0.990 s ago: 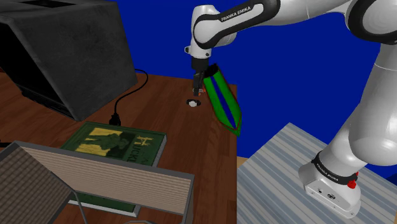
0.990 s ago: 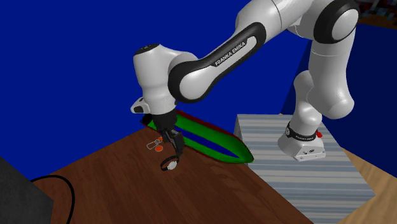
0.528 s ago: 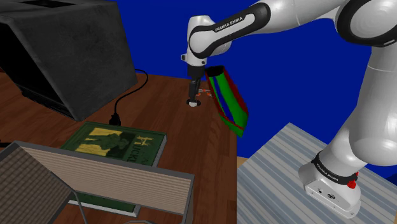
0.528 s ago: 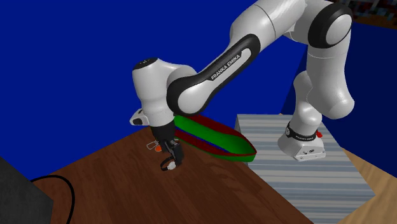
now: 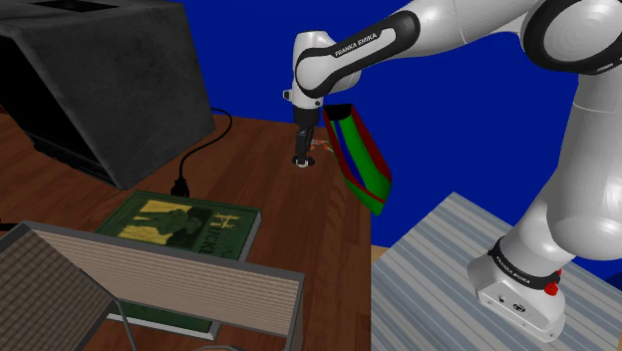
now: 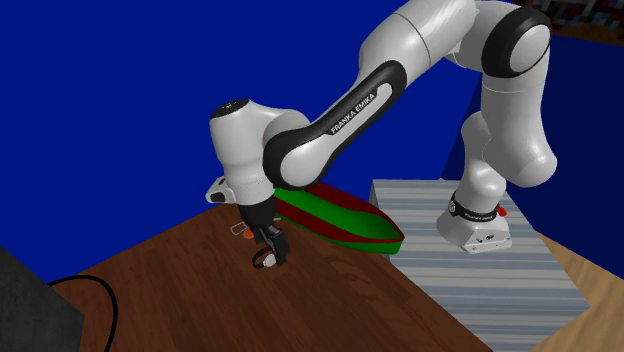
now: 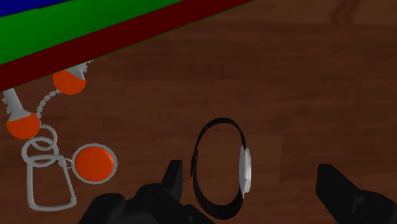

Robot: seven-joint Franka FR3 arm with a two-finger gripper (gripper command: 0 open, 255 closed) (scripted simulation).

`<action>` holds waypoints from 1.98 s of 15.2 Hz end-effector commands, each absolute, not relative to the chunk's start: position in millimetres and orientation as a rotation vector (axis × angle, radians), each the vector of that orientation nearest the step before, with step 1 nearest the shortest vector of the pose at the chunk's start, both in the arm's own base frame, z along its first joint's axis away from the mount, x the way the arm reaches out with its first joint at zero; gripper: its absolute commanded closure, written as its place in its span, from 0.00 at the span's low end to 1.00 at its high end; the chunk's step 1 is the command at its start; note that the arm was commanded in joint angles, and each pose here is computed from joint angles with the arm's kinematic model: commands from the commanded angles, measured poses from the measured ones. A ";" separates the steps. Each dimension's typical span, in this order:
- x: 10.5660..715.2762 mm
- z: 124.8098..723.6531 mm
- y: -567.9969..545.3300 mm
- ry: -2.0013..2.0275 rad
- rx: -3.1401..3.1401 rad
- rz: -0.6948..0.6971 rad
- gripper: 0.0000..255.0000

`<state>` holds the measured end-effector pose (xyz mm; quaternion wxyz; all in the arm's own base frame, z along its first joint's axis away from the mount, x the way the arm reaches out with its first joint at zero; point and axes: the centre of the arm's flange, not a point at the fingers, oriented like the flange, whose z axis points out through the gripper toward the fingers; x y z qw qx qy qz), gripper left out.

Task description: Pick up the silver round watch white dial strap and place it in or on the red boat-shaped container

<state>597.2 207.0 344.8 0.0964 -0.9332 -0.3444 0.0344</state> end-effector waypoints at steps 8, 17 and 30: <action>597.2 344.8 207.0 -1.020 -2.765 0.102 1.00; 597.2 376.5 207.1 -1.020 -2.765 0.102 1.00; 597.2 445.1 207.1 -1.020 -2.765 0.102 1.00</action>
